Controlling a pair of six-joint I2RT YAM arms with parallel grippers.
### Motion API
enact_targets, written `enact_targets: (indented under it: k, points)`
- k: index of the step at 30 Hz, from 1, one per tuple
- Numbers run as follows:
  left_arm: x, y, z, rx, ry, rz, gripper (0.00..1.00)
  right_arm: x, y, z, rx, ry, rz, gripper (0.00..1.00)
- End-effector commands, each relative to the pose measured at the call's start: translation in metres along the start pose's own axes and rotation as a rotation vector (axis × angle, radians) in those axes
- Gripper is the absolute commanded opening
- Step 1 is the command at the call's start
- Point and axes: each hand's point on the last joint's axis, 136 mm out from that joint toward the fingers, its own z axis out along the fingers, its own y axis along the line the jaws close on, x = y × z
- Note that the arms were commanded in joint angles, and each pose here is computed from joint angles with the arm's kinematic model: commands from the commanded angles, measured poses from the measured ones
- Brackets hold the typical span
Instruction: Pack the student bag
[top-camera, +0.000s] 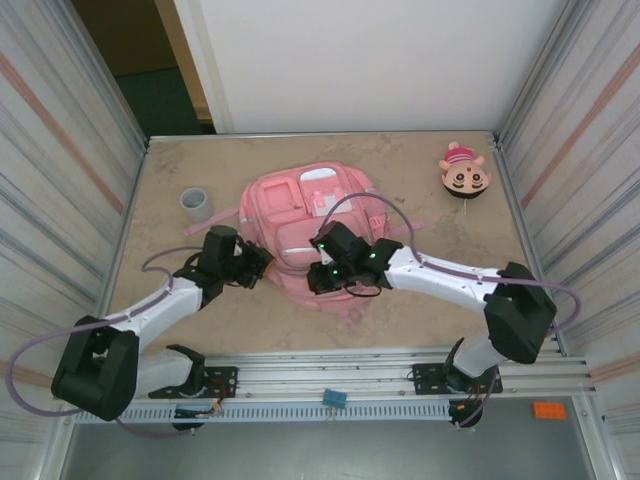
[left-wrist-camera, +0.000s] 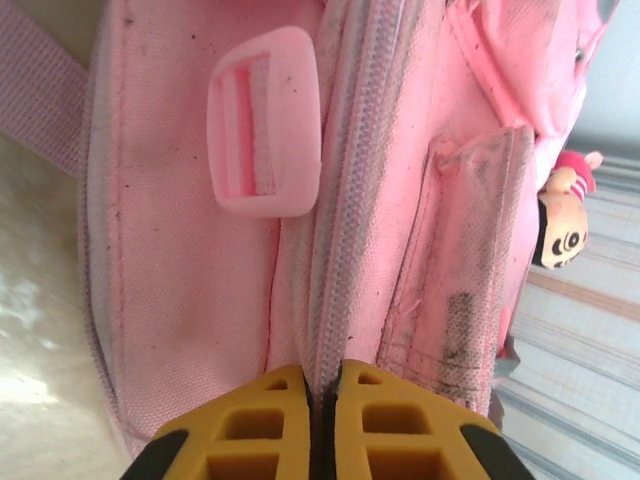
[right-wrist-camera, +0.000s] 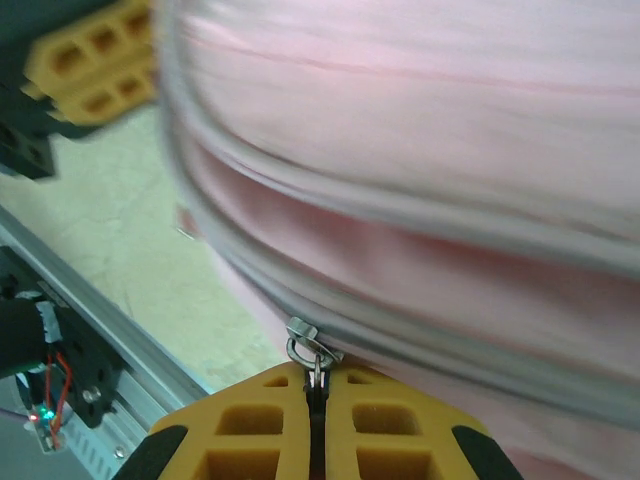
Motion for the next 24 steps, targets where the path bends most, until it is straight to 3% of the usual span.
enact_targets:
  k: [1, 4, 10, 12, 16, 20, 24]
  points:
    - [-0.028, 0.014, -0.016, -0.063, -0.075, 0.049, 0.0, 0.021, -0.021, -0.017, 0.03, 0.082, -0.001, 0.0]
    - [-0.047, 0.001, -0.023, -0.037, -0.091, 0.071, 0.02, 0.017, -0.013, -0.017, -0.003, 0.065, -0.004, 0.0]
    - [-0.063, -0.033, -0.034, -0.022, -0.064, 0.121, 0.39, -0.001, 0.031, -0.004, -0.124, 0.0, -0.008, 0.0]
    - [-0.051, -0.046, -0.049, -0.008, -0.027, 0.119, 0.44, -0.003, 0.042, 0.0, -0.129, -0.007, -0.019, 0.0]
    - [-0.013, -0.039, -0.076, -0.018, -0.031, 0.052, 0.48, -0.006, 0.053, 0.009, -0.13, -0.004, -0.033, 0.0]
    - [0.025, -0.009, -0.076, -0.001, 0.007, -0.133, 0.48, -0.004, 0.057, 0.011, -0.136, 0.019, -0.041, 0.0]
    - [0.039, 0.004, -0.071, 0.038, -0.037, -0.193, 0.48, -0.001, 0.06, 0.009, -0.145, 0.026, -0.057, 0.0]
